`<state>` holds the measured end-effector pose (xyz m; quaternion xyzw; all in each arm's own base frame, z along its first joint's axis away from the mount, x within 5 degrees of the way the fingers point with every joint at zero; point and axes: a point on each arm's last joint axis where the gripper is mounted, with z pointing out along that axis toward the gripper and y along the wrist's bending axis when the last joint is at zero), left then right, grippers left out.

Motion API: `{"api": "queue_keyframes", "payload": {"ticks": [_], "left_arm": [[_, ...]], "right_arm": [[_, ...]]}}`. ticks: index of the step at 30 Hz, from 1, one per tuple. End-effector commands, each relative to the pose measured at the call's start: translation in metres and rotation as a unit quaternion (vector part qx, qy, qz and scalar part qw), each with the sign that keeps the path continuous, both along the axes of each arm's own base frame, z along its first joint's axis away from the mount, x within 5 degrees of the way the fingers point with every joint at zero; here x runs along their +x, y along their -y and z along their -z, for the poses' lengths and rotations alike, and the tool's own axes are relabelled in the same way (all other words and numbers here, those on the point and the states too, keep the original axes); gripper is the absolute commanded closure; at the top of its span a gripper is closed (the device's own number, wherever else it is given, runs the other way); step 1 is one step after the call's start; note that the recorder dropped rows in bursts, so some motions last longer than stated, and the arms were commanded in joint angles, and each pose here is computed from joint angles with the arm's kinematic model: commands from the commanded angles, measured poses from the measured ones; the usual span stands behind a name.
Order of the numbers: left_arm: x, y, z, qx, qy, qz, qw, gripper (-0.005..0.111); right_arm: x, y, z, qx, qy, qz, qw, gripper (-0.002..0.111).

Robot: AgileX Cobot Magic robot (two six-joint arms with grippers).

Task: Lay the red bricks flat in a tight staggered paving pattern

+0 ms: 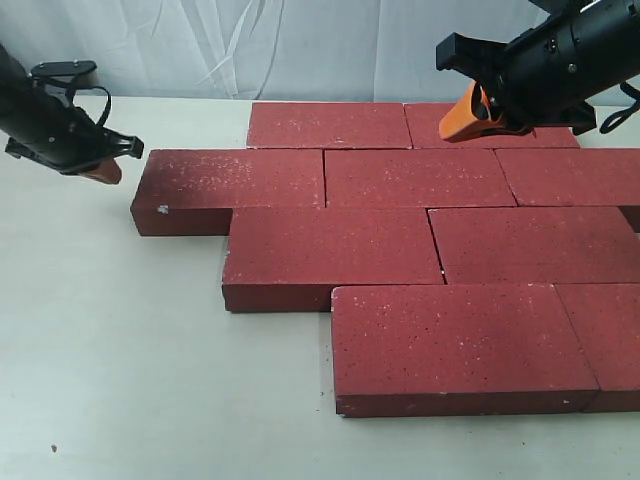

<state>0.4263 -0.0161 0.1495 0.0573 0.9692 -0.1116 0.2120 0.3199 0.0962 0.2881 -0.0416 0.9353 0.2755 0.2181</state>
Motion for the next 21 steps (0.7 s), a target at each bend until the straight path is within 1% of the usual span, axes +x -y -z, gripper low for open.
{"api": "queue_keyframes", "payload": {"ticks": [1,7,14,17,21], "left_arm": [[-0.002,-0.002,-0.02,-0.006,0.01,-0.02,1.0,0.107],[-0.012,-0.001,-0.045,-0.011,0.006,-0.015,1.0,0.107],[-0.03,0.004,-0.086,-0.024,0.014,0.002,1.0,0.107],[-0.041,0.005,-0.104,-0.024,0.022,0.01,0.999,0.107],[-0.06,0.005,-0.127,-0.023,0.045,0.012,0.999,0.107]], "right_arm": [[-0.001,0.001,0.001,-0.001,-0.002,-0.002,1.0,0.109],[-0.001,0.003,0.002,-0.015,0.0,-0.006,1.0,0.109],[-0.001,0.01,0.006,-0.071,0.009,-0.022,0.997,0.109],[-0.002,0.013,0.006,-0.085,0.003,-0.01,0.996,0.109],[-0.005,0.021,0.006,-0.124,-0.011,0.01,0.992,0.109]]}}
